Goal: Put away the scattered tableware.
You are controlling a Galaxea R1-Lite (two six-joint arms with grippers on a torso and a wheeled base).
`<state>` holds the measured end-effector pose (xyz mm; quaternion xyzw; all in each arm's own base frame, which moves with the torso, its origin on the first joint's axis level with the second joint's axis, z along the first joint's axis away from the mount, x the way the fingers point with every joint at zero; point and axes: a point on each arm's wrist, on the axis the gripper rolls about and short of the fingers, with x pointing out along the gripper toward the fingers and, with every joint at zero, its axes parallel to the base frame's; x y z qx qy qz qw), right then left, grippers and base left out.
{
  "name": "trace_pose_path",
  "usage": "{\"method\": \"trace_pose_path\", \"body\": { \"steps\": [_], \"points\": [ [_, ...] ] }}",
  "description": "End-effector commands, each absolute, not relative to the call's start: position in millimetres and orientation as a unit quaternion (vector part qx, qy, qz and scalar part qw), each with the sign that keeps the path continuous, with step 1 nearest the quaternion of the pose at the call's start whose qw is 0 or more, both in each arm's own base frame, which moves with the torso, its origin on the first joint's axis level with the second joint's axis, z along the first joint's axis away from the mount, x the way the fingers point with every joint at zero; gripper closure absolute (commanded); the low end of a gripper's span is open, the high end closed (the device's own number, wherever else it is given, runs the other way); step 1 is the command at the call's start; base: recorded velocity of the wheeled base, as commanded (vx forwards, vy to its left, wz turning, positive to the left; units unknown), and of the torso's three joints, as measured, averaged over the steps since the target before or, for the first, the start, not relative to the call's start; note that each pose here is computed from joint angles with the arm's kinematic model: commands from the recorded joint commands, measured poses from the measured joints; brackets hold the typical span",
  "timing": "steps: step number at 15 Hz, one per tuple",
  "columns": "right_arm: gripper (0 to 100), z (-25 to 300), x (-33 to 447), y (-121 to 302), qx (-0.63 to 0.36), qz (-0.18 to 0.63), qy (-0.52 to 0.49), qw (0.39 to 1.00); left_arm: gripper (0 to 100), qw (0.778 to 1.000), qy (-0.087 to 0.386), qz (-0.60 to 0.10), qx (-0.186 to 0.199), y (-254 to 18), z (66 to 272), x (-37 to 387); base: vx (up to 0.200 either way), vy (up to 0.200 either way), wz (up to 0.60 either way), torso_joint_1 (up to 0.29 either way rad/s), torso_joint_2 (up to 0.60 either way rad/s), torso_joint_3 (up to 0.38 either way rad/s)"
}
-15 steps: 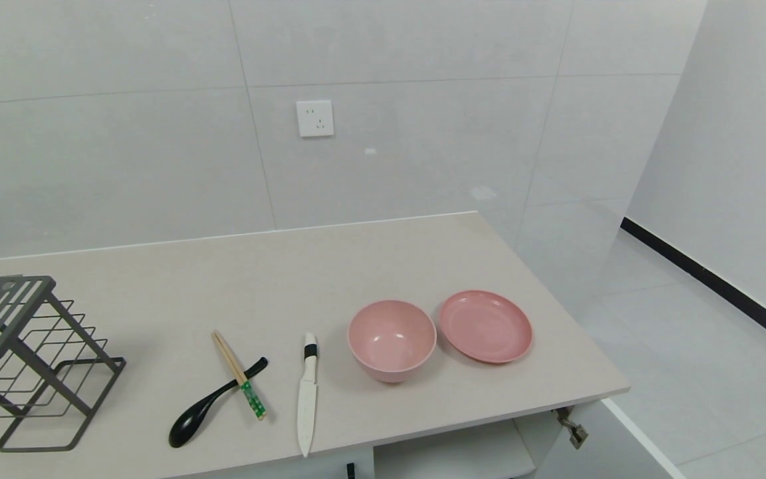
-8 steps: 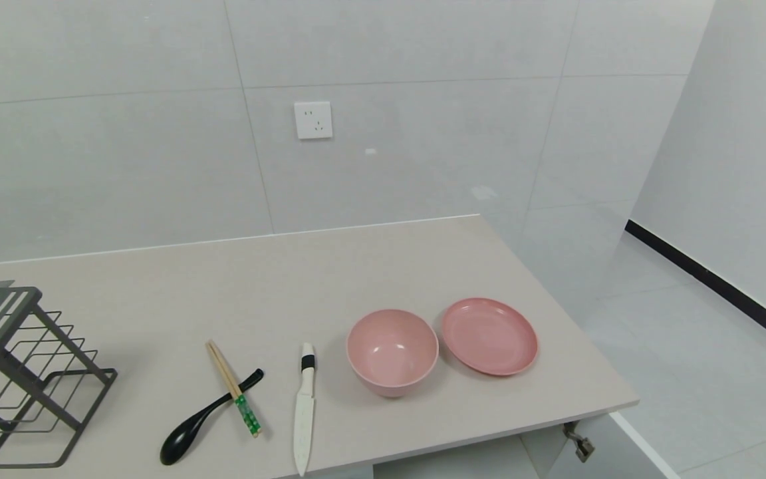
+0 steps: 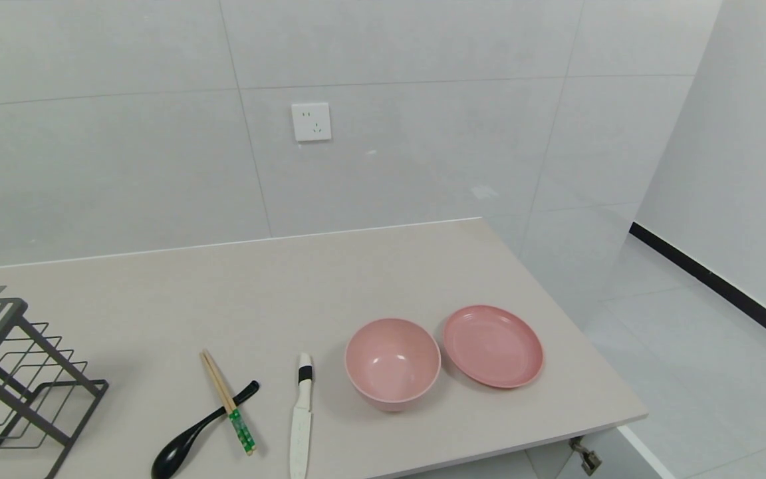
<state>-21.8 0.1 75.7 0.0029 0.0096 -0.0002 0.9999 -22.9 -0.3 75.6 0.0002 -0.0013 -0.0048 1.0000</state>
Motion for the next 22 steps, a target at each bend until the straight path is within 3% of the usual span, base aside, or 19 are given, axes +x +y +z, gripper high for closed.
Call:
{"method": "trace_pose_path", "body": {
  "steps": [1,3,5,8,12,16,22],
  "points": [
    [0,76,-22,0,0.003,0.0,0.011,1.0,0,1.0,-0.001,-0.005,0.0,0,76,-23,0.0,0.0,0.0,0.0,0.0,0.0],
    [0,77,-22,0,0.007,0.002,0.002,1.0,0,1.0,-0.001,-0.005,0.0,0,76,-23,0.0,0.0,0.0,0.0,0.0,0.0],
    [0,99,-24,0,0.016,0.004,-0.1,0.995,0,1.0,-0.001,-0.005,0.0,0,76,-23,0.0,0.0,0.0,0.0,0.0,0.0],
    [0,113,-29,4,0.023,0.075,-0.093,0.993,0,1.0,-0.001,-0.005,0.0,0,76,-23,0.0,0.0,0.0,0.0,0.0,0.0],
    [0,147,-5,8,0.024,0.151,-0.003,0.988,0,1.0,-0.001,-0.005,0.0,0,76,-23,0.0,0.0,0.0,0.0,0.0,0.0],
    [0,167,30,7,0.037,0.164,0.064,0.984,0,1.0,-0.001,-0.005,0.003,0,76,-23,0.0,0.0,0.0,0.0,0.0,0.0],
    [0,147,63,14,0.048,0.224,0.17,0.959,0,1.0,-0.001,-0.005,0.003,0,76,-23,0.0,0.0,0.0,0.0,0.0,0.0]
  ]
}}
